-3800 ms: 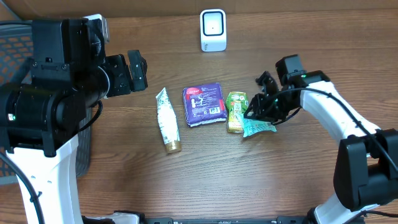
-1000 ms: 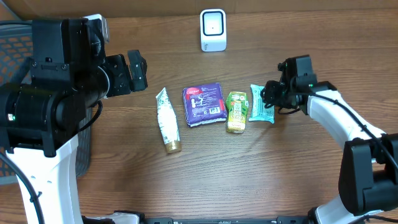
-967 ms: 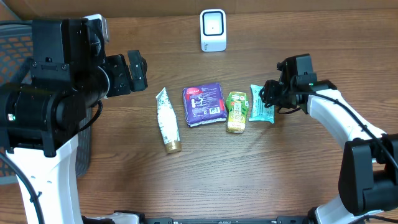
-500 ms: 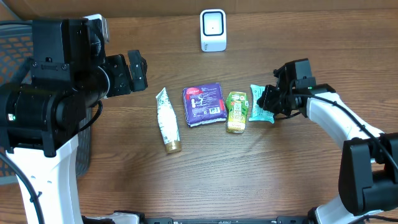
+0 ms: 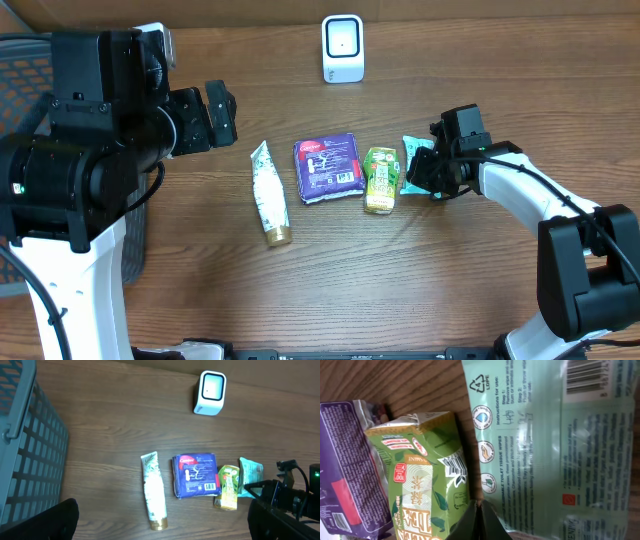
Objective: Scan the item barcode
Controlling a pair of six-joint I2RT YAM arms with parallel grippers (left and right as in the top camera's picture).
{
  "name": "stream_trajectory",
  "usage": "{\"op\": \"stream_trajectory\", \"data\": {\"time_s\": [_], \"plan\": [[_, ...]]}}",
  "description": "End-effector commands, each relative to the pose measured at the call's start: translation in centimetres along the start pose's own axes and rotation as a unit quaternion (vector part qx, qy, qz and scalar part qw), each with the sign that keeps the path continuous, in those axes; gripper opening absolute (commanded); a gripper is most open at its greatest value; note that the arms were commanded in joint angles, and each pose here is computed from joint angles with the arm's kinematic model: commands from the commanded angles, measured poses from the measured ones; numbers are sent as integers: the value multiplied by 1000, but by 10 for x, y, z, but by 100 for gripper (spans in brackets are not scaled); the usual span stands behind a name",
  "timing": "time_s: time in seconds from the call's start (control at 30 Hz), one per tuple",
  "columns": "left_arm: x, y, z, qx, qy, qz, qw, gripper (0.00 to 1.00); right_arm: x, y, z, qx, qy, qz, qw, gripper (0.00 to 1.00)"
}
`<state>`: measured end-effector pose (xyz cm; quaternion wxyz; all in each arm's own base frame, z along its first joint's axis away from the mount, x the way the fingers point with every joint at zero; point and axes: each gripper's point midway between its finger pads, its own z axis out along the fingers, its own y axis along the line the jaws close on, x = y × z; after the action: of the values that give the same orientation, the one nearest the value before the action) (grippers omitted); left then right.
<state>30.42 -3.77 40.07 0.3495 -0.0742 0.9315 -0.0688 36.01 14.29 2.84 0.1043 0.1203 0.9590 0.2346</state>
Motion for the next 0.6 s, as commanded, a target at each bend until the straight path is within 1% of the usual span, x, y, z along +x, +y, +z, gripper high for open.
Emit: {"op": "stream_trajectory", "data": {"time_s": [0.0,0.17,0.3,0.5,0.57], "plan": [[-3,2,1,-5,-3,6,1000,100,2,-3,3,9,1,3,1000,4],[-3,2,1,-5,-3,6,1000,100,3,7,7,6,-6,-12,1000,4],[-3,2,1,-5,-3,6,1000,100,2,4,12,41,-26,-4,999,4],[-3,2,1,-5,-3,6,1000,100,1,2,13,60,-39,1,997,4],[-3,2,1,-5,-3,6,1000,100,-1,-3,12,73,-44,15,996,4]]}}
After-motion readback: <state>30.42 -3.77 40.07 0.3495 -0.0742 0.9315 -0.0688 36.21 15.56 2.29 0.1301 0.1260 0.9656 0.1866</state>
